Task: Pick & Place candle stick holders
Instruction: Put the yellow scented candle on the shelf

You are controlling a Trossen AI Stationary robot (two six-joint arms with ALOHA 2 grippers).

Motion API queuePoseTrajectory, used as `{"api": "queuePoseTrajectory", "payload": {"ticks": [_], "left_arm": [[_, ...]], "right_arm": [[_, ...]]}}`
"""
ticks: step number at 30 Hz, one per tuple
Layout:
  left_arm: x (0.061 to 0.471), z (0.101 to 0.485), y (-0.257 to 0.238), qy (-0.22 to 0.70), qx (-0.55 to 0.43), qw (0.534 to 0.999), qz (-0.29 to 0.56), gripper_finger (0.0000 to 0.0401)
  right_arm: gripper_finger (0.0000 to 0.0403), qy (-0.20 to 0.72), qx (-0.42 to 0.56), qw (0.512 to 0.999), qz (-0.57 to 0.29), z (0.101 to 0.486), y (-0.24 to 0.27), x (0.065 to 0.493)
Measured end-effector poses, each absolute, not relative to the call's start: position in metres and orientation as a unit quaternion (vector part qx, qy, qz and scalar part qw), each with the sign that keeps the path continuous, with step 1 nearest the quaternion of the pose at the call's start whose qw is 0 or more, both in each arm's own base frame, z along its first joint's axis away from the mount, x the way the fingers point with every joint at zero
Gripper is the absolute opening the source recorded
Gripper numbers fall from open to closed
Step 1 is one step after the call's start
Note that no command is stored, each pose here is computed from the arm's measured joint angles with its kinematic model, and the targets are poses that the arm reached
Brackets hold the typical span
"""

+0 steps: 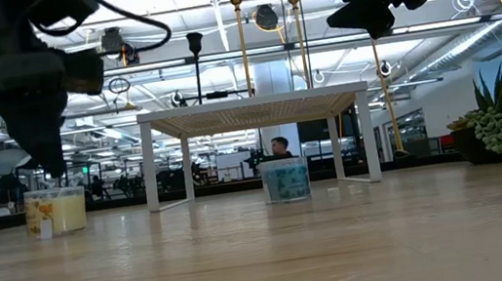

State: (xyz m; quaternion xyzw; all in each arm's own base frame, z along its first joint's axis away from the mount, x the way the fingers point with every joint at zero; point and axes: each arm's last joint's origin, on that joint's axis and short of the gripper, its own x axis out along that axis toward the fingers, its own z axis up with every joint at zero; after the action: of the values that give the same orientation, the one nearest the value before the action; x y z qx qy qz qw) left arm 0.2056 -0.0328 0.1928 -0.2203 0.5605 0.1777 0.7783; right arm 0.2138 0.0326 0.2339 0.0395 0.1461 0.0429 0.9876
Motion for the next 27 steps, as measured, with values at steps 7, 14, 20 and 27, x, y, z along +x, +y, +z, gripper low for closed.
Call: {"api": "queuePoseTrajectory", "payload": {"ticks": [7,14,20,27], "left_arm": [[0.204,0.182,-0.032,0.550,-0.214,0.788,0.176,0.0157],[0.200,0.168,-0.031,0.542,-0.231,0.786,0.186,0.0121],[0.199,0.163,-0.032,0.540,-0.240,0.787,0.180,0.0115],[0.199,0.163,-0.029,0.539,-0.248,0.784,0.183,0.0039]], "right_arm": [[0.0226,0.146,0.039,0.988,0.043,0.234,0.033,0.214],[0.0226,0.146,0.040,0.988,0.043,0.234,0.033,0.214],[0.0226,0.146,0.040,0.988,0.043,0.234,0.033,0.214],[0.0226,0.146,0.039,0.988,0.043,0.234,0.033,0.214]]}}
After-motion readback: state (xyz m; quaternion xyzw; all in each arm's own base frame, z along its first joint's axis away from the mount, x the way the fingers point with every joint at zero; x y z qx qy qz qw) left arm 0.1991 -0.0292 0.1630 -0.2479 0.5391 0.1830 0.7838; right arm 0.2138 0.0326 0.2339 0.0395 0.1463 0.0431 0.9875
